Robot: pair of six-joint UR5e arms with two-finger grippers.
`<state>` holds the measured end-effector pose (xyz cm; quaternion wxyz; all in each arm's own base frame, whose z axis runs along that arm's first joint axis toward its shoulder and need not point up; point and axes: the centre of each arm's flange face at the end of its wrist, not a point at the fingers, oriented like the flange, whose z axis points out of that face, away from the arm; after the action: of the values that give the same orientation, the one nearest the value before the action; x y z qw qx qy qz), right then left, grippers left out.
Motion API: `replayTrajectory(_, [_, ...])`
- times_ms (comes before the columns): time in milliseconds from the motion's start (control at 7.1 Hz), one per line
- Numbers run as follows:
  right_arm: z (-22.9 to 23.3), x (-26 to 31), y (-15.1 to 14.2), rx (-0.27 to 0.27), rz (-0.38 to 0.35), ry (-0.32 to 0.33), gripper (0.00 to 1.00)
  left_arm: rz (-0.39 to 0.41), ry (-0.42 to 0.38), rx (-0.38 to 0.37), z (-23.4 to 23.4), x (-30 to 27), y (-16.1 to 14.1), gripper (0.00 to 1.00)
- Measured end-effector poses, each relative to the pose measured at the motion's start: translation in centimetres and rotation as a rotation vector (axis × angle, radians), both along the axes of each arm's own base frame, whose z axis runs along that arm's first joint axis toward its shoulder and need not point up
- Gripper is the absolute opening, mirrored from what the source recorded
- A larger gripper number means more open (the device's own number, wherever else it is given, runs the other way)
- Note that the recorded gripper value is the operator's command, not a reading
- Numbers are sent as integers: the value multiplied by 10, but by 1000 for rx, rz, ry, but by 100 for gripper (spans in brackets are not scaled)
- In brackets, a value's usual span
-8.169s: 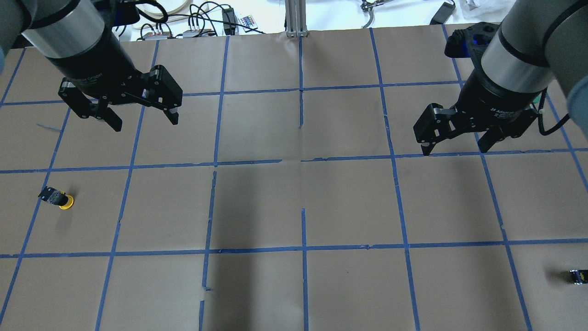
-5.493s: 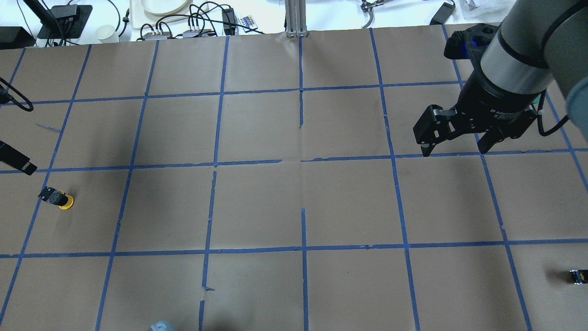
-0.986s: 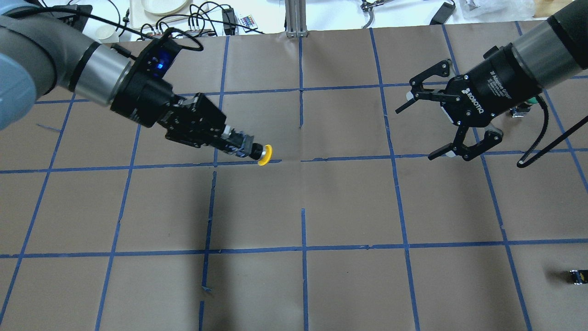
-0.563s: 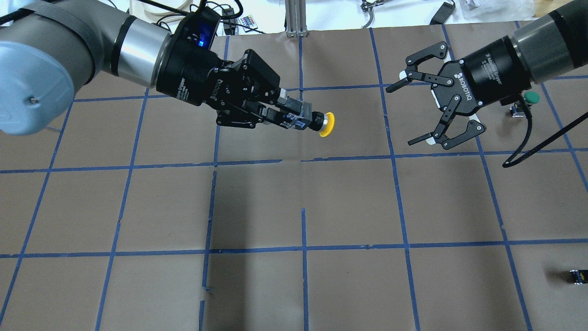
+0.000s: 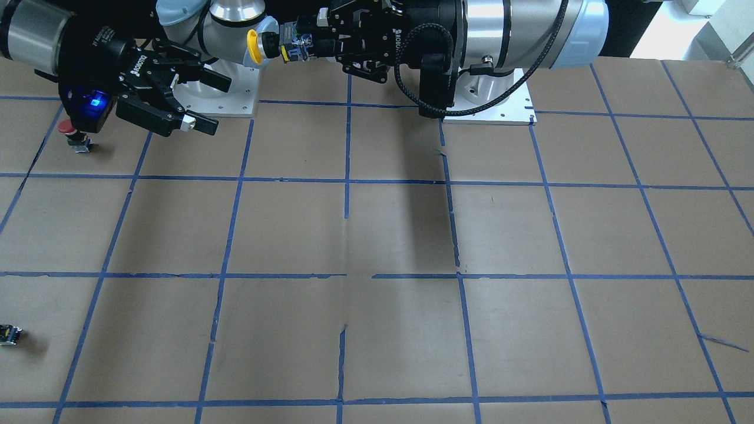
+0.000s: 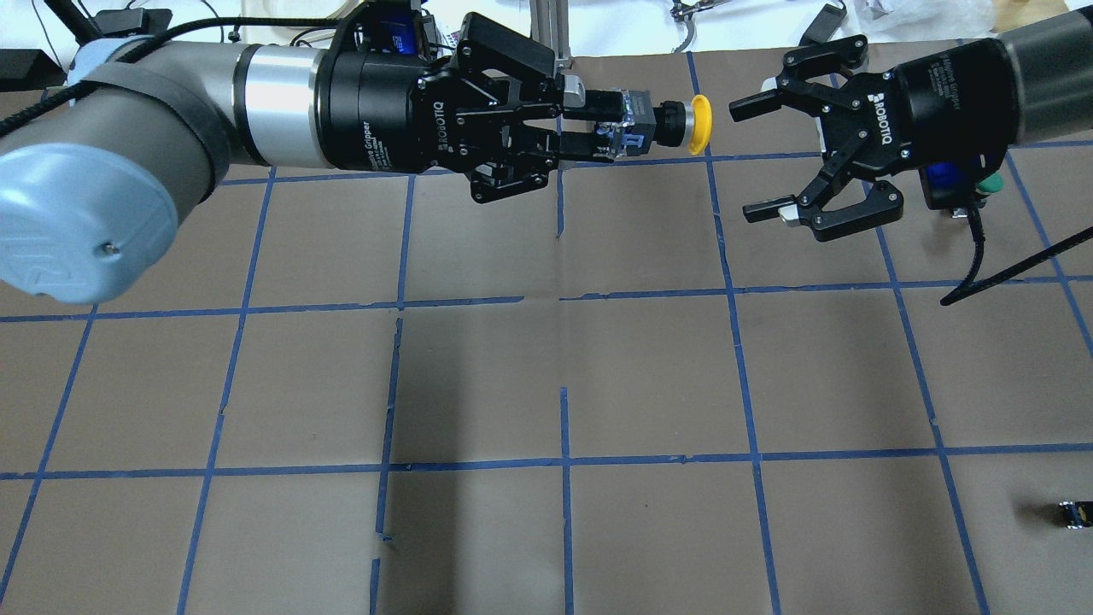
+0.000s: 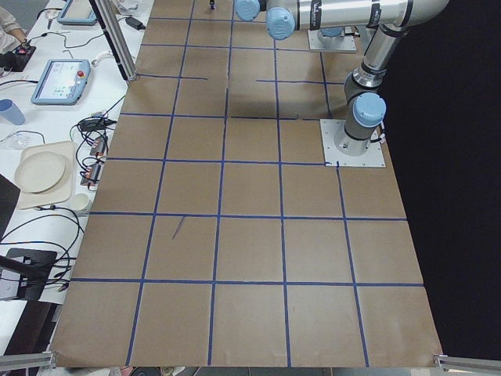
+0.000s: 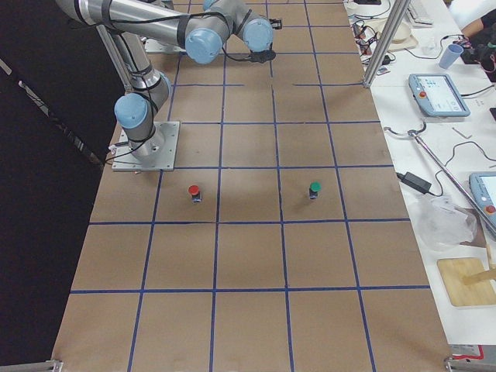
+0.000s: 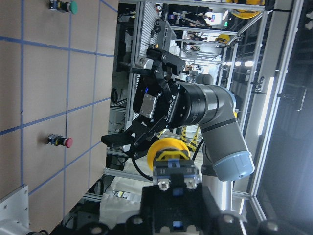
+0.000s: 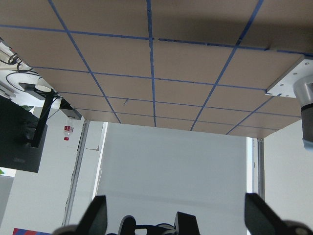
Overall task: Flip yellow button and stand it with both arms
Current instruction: 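Carry the button up toward the right gripper, yellow cap facing it, then bring the open right gripper down around the yellow cap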
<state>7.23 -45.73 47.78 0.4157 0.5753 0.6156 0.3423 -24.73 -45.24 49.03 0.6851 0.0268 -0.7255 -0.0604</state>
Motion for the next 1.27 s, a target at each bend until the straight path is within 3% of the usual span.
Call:
replayTrajectory(423, [36, 9, 22, 20, -20, -36, 100, 29, 68, -36, 11, 3, 2, 22])
replayTrajectory(845, [59, 18, 35, -14, -66, -103, 100, 31, 76, -52, 13, 3, 1, 22])
replayTrajectory(1268, [72, 24, 46, 9, -96, -131, 100, 31, 76, -54, 14, 3, 1, 22])
